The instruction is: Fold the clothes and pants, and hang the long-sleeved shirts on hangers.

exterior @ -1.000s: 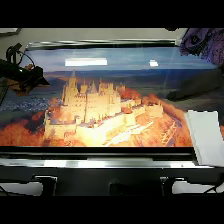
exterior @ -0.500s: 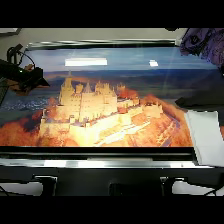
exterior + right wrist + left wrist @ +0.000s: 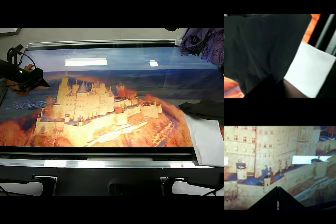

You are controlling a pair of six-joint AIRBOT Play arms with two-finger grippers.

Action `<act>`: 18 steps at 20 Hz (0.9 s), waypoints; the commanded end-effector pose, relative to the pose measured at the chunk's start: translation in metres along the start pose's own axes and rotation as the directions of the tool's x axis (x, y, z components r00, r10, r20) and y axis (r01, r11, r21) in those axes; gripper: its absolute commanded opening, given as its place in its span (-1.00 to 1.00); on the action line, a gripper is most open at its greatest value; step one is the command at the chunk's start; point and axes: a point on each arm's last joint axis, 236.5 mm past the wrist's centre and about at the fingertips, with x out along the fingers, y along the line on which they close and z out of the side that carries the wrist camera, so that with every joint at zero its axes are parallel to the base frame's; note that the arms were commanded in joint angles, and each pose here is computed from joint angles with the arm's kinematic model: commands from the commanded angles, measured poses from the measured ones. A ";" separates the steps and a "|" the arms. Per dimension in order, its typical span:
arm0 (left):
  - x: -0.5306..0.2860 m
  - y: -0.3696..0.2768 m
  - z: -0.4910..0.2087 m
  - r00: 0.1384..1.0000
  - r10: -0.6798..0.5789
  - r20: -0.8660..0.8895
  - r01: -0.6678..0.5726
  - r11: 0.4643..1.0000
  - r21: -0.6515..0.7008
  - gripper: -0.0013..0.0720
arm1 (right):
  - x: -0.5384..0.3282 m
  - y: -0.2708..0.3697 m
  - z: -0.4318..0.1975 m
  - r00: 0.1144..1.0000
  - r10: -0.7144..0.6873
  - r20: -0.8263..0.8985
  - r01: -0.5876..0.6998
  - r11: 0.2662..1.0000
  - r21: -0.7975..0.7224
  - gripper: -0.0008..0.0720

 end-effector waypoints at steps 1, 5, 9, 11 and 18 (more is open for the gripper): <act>0.000 0.000 -0.003 1.000 0.001 -0.012 -0.001 1.000 0.002 -0.91 | 0.016 -0.026 -0.016 0.991 -0.124 -0.046 0.122 0.991 -0.044 -0.88; 0.000 0.000 -0.005 1.000 0.002 -0.019 -0.002 1.000 0.004 -0.90 | 0.040 -0.049 -0.036 0.976 -0.210 -0.053 0.205 0.975 -0.091 -0.88; 0.000 0.000 -0.005 1.000 0.002 -0.020 -0.002 1.000 0.004 -0.90 | 0.066 -0.076 -0.062 0.946 -0.315 -0.076 0.302 0.942 -0.143 -0.88; 0.000 0.000 -0.005 1.000 0.001 -0.020 -0.001 1.000 0.004 -0.90 | 0.079 -0.085 -0.076 0.935 -0.342 -0.091 0.326 0.933 -0.150 -0.88; 0.000 0.000 -0.005 1.000 0.002 -0.020 -0.002 1.000 0.005 -0.90 | 0.109 -0.117 -0.108 0.871 -0.476 -0.121 0.442 0.867 -0.231 -0.88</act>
